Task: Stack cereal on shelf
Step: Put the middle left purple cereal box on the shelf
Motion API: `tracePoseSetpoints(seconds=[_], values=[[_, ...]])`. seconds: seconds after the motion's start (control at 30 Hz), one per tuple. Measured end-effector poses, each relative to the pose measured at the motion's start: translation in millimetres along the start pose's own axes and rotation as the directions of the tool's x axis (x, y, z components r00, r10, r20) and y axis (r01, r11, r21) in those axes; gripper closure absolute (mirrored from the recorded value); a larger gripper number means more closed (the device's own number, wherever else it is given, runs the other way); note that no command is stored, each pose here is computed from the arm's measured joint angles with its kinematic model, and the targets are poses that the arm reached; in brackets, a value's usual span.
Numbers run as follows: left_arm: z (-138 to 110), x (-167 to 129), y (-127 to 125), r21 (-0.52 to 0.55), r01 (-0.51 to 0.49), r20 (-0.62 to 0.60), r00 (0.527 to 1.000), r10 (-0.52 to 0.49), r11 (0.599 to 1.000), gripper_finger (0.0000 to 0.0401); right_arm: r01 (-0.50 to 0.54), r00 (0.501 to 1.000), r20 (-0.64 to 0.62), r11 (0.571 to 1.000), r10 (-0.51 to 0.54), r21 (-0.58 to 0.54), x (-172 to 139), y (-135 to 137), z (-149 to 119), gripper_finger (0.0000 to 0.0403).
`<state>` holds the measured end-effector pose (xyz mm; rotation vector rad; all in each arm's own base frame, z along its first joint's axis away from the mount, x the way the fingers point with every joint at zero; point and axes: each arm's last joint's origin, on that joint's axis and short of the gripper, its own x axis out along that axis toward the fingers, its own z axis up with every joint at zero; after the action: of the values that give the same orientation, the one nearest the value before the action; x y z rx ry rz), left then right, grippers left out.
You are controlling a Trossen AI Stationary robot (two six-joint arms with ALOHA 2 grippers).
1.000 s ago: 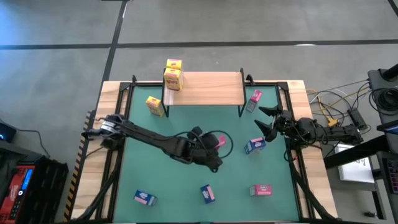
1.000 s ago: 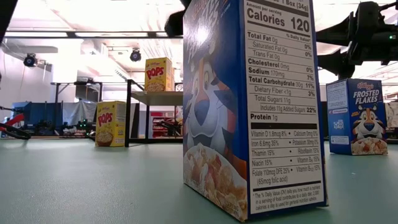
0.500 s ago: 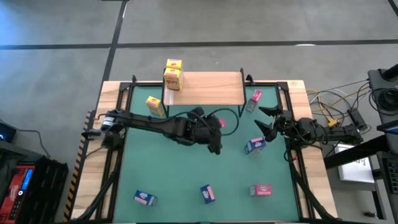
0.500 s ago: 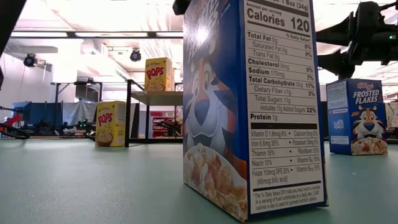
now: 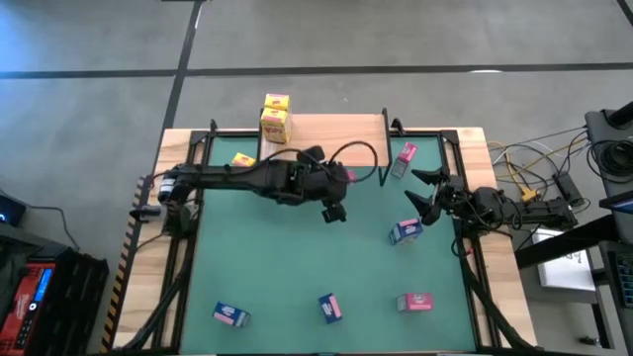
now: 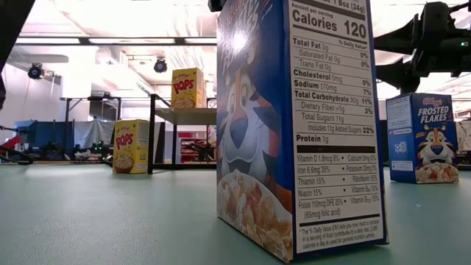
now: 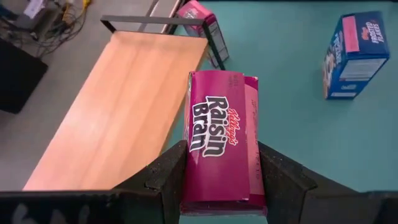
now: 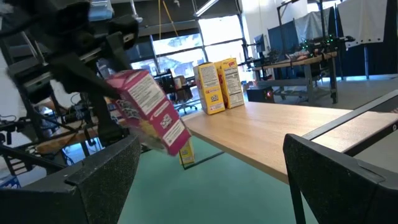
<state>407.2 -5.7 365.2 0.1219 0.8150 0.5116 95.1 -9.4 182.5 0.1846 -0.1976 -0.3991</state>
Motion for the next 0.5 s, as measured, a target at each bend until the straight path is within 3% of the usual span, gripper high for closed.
tracePoseSetpoints(seconds=[0.23, 0.5], values=[[-1.2, 7.0, 34.1, -0.025, 0.047, 0.003, 0.999, -0.047, 0.999, 0.0252, 0.000, 1.000, -0.003, 1.000, 0.000, -0.001, 0.0, -0.1, -0.3, 0.0019], [-11.0, 8.5, 72.4, 0.013, 0.120, 0.105, 0.987, -0.121, 0.993, 0.0252, 0.000, 1.000, -0.003, 1.000, 0.000, -0.001, 0.0, 0.0, -0.3, 0.0019]])
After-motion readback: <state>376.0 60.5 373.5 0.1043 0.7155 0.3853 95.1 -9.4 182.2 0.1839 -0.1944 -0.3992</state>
